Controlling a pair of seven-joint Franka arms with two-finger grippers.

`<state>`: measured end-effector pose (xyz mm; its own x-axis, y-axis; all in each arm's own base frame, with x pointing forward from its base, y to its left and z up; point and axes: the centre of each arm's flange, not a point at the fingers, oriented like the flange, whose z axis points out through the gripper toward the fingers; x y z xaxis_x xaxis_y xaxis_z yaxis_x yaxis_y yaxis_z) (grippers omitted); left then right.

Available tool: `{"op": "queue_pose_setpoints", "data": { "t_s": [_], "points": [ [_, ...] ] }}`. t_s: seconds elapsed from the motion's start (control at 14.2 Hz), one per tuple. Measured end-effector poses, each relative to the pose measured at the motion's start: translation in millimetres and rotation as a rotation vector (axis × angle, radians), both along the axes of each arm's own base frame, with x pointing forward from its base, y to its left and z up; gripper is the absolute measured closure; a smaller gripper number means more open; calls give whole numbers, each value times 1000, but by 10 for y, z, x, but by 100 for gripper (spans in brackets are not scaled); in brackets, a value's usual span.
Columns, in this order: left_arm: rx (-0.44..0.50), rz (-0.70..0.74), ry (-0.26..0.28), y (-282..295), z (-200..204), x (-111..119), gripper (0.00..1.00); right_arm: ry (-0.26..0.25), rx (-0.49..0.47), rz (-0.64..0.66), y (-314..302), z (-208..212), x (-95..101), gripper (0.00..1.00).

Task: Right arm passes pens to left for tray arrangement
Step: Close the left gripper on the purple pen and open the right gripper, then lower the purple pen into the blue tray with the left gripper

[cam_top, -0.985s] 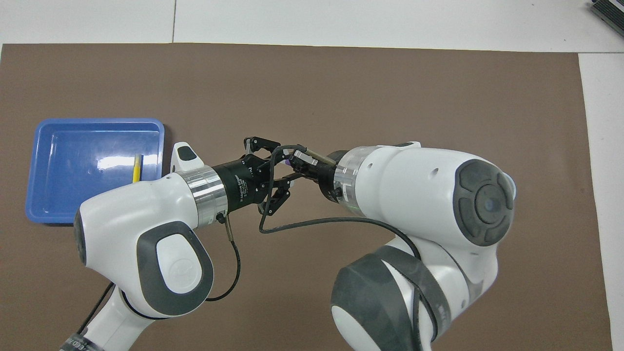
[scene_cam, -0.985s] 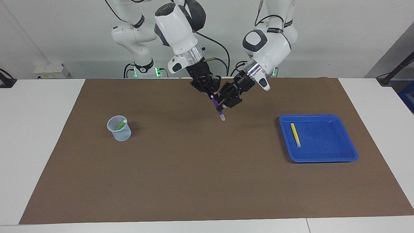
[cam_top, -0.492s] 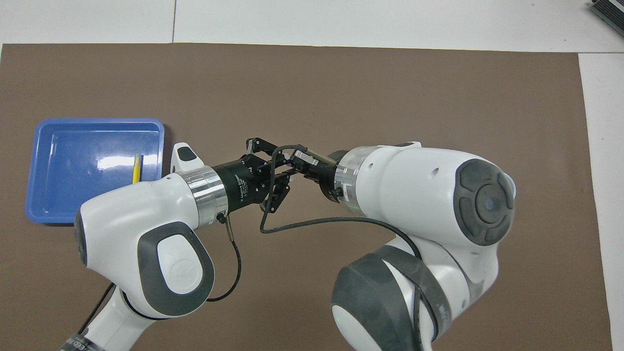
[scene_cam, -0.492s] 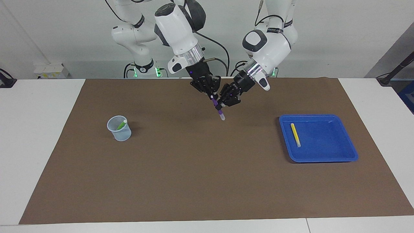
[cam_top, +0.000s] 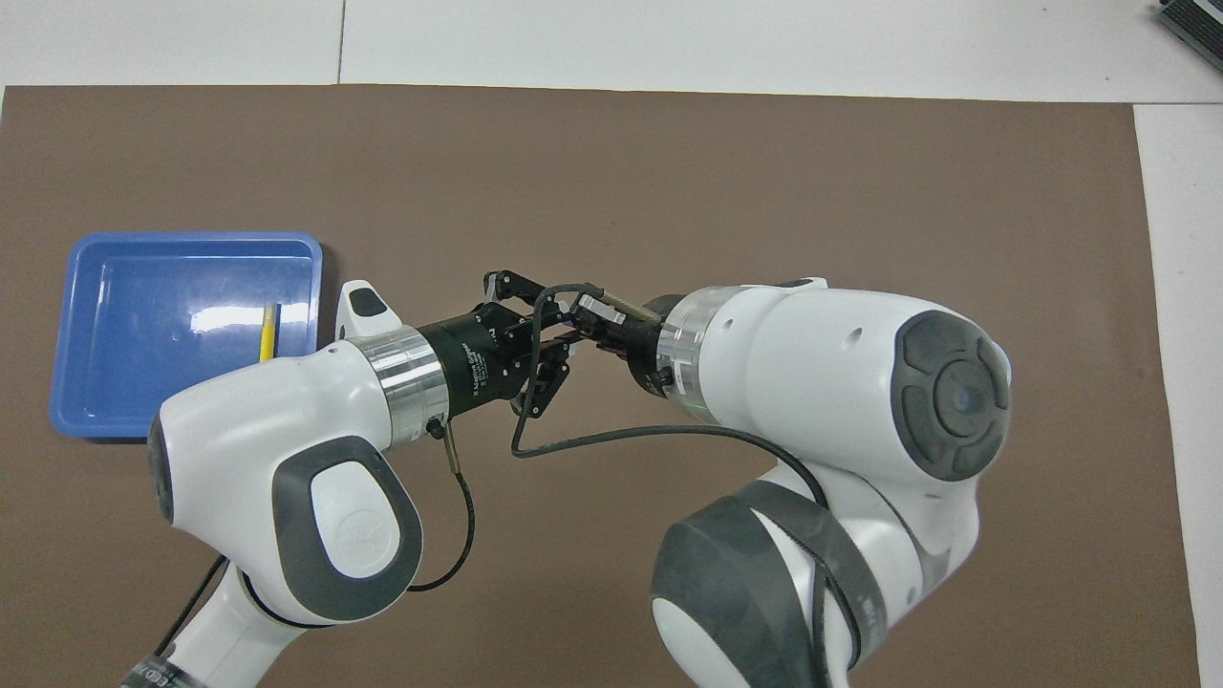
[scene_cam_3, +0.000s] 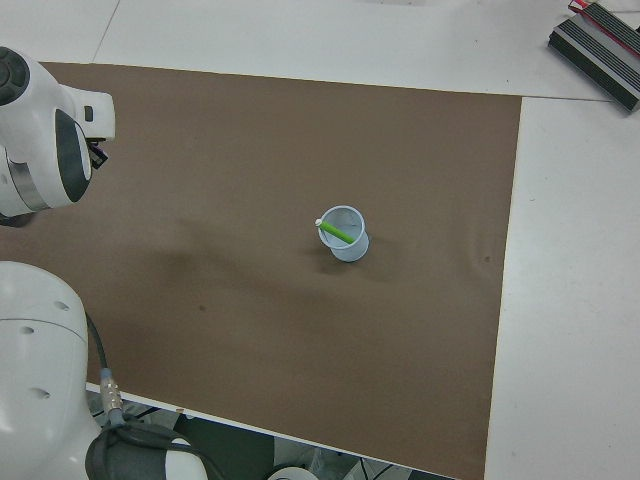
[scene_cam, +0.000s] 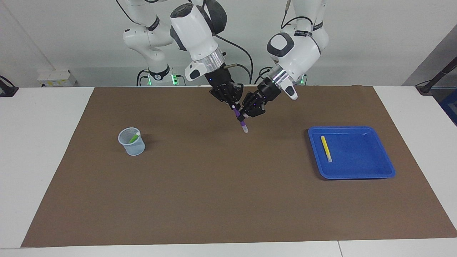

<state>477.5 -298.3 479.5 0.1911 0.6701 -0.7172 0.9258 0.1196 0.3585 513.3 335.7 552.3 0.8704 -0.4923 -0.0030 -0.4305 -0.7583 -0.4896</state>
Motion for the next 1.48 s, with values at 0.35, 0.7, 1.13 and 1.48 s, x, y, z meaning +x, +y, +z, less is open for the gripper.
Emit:
{"op": "queue_pose_setpoints", "data": {
  "t_s": [0.35,0.7,1.13,1.48],
  "points": [
    [16,-64,-29,208,-29,109,83,-11,-10,12,-85,6,53,40],
    [127,-257,-79,492,-67,199,83,-31,-168,310,-955,-92,375,0],
    [468,-803,-136,1436,-69,248,83,-43,-409,612,-1973,-293,587,0],
    [695,-1147,-226,1880,-29,286,83,-24,-517,762,-2462,-542,612,0]
  ]
}}
